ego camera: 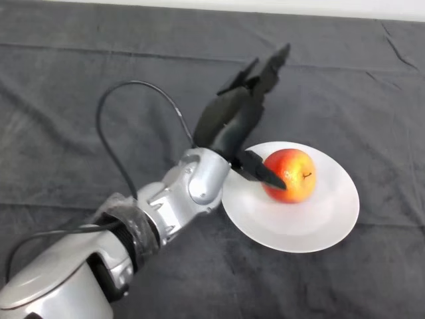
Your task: Move the apple to the plate
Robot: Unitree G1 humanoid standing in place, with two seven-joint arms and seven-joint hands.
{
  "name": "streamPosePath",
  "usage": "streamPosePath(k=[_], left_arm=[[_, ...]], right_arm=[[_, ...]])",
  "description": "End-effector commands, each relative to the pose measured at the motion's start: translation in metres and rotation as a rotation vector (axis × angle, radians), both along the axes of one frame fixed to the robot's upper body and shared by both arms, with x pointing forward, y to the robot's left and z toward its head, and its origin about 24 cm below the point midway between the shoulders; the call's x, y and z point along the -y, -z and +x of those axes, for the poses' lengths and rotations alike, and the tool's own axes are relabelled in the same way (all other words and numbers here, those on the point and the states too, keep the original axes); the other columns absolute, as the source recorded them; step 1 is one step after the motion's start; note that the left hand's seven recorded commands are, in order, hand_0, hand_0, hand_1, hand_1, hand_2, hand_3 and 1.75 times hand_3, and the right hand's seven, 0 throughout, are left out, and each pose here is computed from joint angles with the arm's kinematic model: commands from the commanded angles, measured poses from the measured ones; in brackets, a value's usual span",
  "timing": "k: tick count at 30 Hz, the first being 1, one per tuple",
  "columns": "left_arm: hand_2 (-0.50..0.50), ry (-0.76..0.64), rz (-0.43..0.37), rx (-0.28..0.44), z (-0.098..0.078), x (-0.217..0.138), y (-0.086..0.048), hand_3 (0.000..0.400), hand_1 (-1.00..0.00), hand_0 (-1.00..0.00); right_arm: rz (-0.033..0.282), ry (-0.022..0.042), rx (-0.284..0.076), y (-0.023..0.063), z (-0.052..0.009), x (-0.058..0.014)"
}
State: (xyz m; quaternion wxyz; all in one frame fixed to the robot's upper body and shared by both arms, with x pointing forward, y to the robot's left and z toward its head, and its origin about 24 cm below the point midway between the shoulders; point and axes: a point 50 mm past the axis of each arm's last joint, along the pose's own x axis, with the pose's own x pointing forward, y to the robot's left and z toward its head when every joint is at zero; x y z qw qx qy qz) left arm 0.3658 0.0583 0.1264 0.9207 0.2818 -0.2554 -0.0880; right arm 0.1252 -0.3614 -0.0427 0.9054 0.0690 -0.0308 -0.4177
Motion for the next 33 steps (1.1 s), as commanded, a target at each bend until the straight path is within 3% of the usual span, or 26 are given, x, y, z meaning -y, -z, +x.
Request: streamPosePath(k=[1, 15, 33], left_arm=[[0.00, -0.043, -0.049, 0.017, -0.001, -0.020, 0.000, 0.000, 0.00, 0.00], [0.00, -0.231, -0.186, 0.037, -0.004, -0.095, 0.001, 0.000, 0.00, 0.00], [0.00, -0.427, -0.313, 0.037, -0.025, -0.159, 0.021, 0.000, 0.00, 0.00]], right_arm=[[0.289, 0.0078, -0.282, 0.0670, -0.0499, -0.0577], [0.289, 0.0077, -0.283, 0.0669, -0.0499, -0.0578], [0.289, 0.0076, -0.283, 0.0668, -0.0498, -0.0578]])
